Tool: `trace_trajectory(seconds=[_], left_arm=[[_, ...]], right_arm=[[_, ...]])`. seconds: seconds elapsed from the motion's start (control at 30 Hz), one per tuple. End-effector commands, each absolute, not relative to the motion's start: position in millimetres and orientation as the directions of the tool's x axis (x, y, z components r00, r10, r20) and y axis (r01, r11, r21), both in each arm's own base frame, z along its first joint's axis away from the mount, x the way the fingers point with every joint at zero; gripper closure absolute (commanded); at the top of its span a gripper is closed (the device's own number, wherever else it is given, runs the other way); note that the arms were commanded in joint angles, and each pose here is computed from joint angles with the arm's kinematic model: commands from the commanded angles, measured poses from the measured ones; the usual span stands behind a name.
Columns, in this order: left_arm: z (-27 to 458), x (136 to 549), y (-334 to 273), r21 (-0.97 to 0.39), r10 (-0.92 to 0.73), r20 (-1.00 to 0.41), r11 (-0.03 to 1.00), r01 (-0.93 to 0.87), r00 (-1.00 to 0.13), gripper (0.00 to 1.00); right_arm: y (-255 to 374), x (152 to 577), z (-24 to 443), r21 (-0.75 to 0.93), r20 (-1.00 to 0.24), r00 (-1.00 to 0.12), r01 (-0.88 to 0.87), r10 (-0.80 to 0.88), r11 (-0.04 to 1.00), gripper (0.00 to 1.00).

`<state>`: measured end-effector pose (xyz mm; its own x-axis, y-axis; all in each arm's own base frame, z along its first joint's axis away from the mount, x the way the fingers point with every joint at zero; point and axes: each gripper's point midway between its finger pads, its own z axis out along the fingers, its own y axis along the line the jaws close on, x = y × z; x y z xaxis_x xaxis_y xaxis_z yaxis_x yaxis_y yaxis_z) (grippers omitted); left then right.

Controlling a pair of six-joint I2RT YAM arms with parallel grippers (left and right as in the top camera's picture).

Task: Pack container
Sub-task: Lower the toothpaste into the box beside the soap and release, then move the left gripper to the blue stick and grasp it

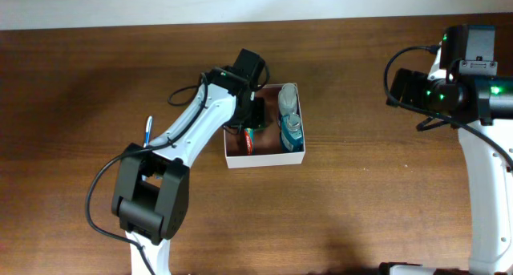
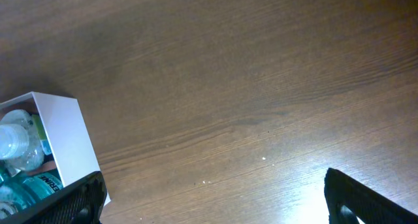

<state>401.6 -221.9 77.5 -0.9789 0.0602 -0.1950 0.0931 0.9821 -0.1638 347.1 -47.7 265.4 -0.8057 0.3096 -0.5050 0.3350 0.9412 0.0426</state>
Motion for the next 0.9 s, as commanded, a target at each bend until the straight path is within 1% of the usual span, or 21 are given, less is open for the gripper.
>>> trace_trajectory(seconds=[0.0,0.13,0.27,0.43,0.73,0.87], left_arm=[[125.7,414.4,-224.8,-0.187,0.085,-0.287,0.972,0.143,-0.954,0.78],[158.6,413.9,-188.8,-0.111,0.047,-0.325,0.990,0.087,-0.945,0.78],[169.8,408.9,-142.4,-0.022,-0.007,-0.313,1.000,0.000,-0.950,0.79],[163.6,402.4,-90.4,0.020,-0.102,-0.240,0.994,-0.110,-0.965,0.79],[151.1,403.0,-16.5,0.025,-0.278,-0.196,0.957,-0.288,-0.940,0.78],[131.0,393.5,-8.3,0.042,-0.294,-0.153,0.952,-0.304,-0.943,0.77]], right_arm=[[-50.7,348.4,268.1,0.043,-0.513,-0.797,0.346,0.318,0.937,0.02],[-50.7,348.4,268.1,0.043,-0.513,-0.797,0.346,0.318,0.937,0.02],[-50.7,348.4,268.1,0.043,-0.513,-0.797,0.346,0.318,0.937,0.02],[-50.7,348.4,268.1,0.043,-0.513,-0.797,0.346,0.318,0.937,0.02],[-50.7,348.4,268.1,0.043,-0.513,-0.797,0.346,0.318,0.937,0.02],[-50.7,348.4,268.1,0.043,-0.513,-0.797,0.346,0.318,0.937,0.02]])
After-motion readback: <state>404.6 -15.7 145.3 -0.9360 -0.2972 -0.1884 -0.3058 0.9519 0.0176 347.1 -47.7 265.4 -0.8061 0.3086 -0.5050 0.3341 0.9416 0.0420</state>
